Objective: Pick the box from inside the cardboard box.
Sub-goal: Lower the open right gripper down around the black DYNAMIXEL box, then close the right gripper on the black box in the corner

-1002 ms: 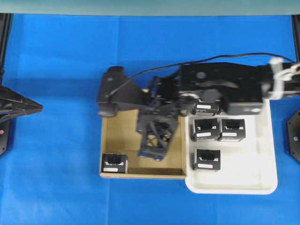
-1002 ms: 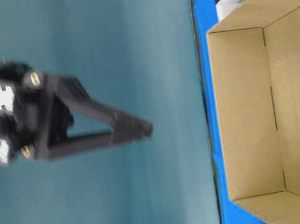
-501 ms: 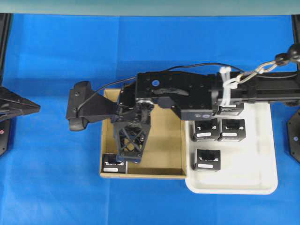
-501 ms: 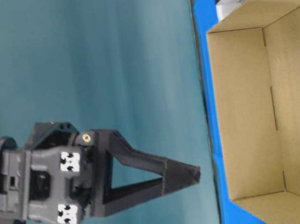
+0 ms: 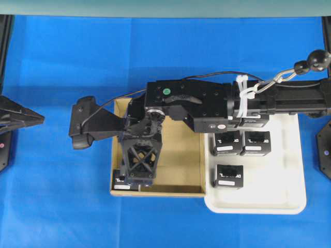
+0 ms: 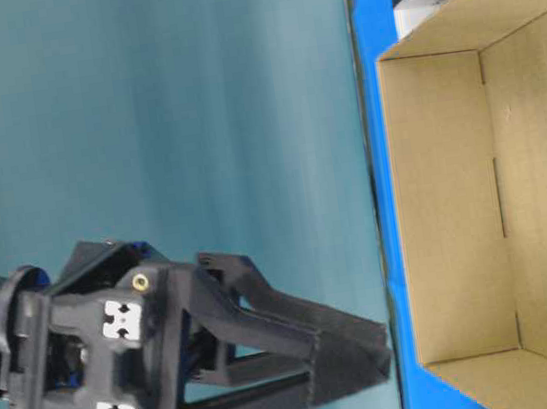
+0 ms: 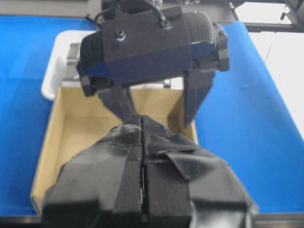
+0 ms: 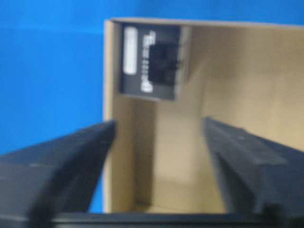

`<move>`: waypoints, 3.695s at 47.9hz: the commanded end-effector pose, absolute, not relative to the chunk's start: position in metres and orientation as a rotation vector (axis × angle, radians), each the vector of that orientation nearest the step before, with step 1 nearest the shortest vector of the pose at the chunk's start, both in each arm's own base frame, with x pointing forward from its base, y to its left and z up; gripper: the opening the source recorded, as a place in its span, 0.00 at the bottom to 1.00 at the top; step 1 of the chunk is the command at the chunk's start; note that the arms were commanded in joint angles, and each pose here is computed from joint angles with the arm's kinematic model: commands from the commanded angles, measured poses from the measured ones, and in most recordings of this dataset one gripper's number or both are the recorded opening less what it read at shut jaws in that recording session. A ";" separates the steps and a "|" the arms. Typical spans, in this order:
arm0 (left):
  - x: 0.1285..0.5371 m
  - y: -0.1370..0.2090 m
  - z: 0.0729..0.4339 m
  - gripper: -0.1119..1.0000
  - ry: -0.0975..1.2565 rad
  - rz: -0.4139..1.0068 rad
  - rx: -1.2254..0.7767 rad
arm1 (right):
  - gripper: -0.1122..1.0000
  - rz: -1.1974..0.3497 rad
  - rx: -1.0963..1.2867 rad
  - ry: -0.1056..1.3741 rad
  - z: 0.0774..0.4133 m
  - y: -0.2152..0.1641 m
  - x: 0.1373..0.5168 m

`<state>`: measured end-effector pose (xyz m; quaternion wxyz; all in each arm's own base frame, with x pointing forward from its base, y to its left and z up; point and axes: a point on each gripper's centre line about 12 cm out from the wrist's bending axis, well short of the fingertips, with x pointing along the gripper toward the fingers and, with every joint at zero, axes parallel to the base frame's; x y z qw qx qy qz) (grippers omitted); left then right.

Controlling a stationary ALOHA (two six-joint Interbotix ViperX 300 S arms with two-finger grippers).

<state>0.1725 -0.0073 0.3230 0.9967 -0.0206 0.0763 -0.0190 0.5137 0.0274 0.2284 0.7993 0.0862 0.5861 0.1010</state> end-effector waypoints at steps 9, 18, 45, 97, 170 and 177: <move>0.173 -0.006 0.335 0.04 0.123 -0.034 -0.036 | 0.99 0.229 0.300 1.248 0.206 0.023 0.527; 0.173 -0.006 0.336 0.04 0.119 -0.034 -0.039 | 0.99 0.250 0.371 1.258 0.191 0.024 0.533; 0.175 -0.007 0.346 0.04 0.087 -0.035 -0.040 | 0.99 0.289 0.449 1.271 0.158 0.027 0.540; 0.176 -0.004 0.346 0.04 0.083 -0.023 -0.039 | 0.99 0.274 0.364 1.295 0.127 0.033 0.544; 0.175 -0.006 0.355 0.04 0.021 -0.031 -0.040 | 0.99 0.138 0.328 1.313 0.125 -0.058 0.535; 0.176 -0.006 0.355 0.04 0.014 -0.031 -0.038 | 0.99 0.125 0.338 1.308 0.127 -0.068 0.533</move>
